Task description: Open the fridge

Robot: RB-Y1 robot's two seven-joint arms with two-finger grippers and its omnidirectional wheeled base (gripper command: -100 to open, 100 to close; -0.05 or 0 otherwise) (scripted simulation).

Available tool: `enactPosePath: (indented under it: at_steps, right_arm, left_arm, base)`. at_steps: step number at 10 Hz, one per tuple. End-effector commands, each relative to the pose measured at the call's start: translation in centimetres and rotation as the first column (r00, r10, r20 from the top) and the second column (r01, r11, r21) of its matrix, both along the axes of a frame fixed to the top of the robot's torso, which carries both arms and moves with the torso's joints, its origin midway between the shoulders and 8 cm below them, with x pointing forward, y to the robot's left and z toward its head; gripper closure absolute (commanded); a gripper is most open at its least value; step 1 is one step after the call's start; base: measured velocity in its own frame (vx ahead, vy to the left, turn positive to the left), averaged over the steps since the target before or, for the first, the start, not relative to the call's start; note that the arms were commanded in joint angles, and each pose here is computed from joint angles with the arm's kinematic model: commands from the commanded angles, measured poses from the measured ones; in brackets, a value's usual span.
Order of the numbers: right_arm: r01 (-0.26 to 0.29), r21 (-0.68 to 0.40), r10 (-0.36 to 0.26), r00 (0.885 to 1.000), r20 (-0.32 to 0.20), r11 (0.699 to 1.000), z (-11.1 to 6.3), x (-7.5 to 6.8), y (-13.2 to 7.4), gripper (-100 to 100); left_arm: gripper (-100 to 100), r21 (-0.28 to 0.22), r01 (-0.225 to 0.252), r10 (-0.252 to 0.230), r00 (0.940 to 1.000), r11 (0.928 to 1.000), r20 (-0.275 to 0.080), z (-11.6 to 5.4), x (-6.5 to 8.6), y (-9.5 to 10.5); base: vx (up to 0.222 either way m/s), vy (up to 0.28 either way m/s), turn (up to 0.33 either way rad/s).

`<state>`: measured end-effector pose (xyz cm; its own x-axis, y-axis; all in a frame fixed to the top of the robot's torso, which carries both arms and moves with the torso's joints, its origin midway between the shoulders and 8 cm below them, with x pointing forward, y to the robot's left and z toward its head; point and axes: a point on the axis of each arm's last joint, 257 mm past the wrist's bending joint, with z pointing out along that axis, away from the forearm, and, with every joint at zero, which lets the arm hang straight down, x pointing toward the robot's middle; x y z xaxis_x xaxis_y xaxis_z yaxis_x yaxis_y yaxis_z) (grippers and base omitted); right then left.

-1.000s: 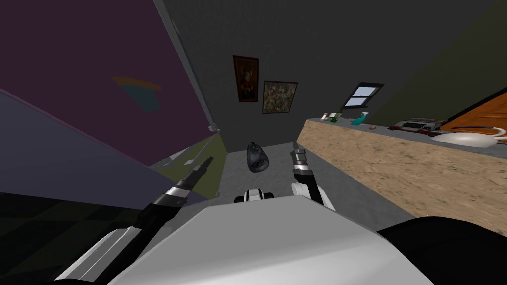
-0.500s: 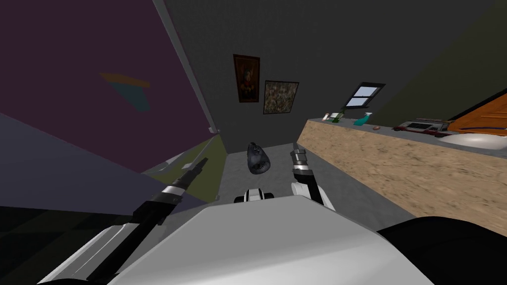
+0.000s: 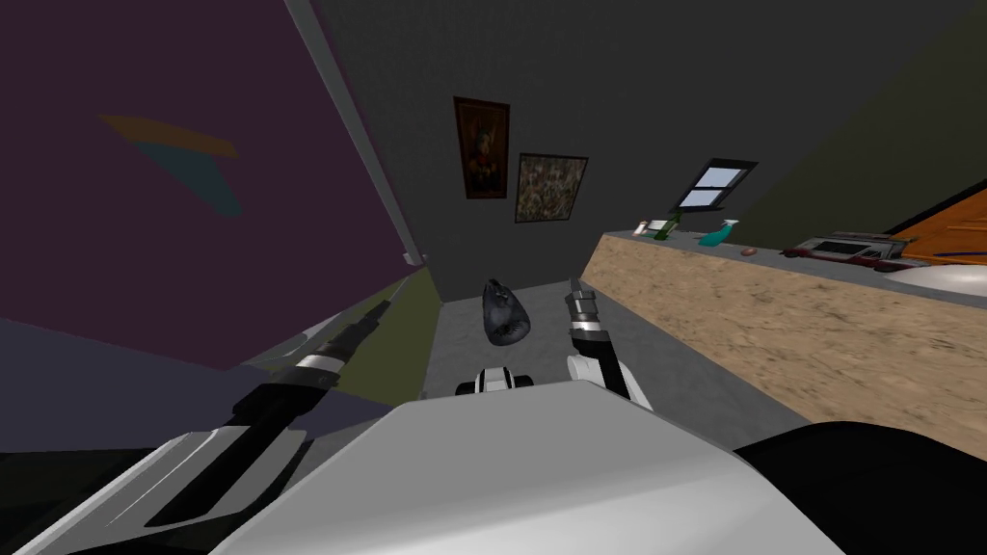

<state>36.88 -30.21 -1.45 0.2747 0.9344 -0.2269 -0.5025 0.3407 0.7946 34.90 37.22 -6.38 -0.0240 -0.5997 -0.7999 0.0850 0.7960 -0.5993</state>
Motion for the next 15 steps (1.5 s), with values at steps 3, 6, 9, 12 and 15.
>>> enactPosePath:
  at_steps: [3,6,9,12,15]
  right_arm:
    - [0.0,0.0,0.0,1.0,0.0,1.0,0.0,0.0,0.0,0]
    - [0.0,0.0,0.0,1.0,0.0,1.0,0.0,0.0,0.0,0]
    - [0.0,0.0,0.0,1.0,0.0,1.0,0.0,0.0,0.0,0]
    - [0.0,0.0,0.0,1.0,0.0,1.0,0.0,0.0,0.0,0]
    - [0.0,0.0,0.0,1.0,0.0,1.0,0.0,0.0,0.0,0]
  left_arm:
    - [-100,-0.015,-0.033,0.033,0.9991,0.9994,0.025,3.5,1.2,2.3]
    - [-100,-0.013,-0.045,0.045,0.9984,0.9989,0.035,5.4,1.6,3.4]
    - [-100,-0.008,-0.054,0.055,0.9975,0.9985,0.044,7.4,2.0,4.3]
    - [-100,-0.004,-0.052,0.053,0.9969,0.9986,0.059,9.5,2.4,4.5]
    - [-100,-0.001,-0.021,0.021,0.996,0.9998,0.087,12.5,2.8,3.1]
  base:
    - [0.108,0.05,-0.01]
    - [0.127,0.047,-0.004]
    - [0.11,0.039,-0.011]
    - [0.132,0.047,-0.013]
    - [0.104,0.047,-0.01]
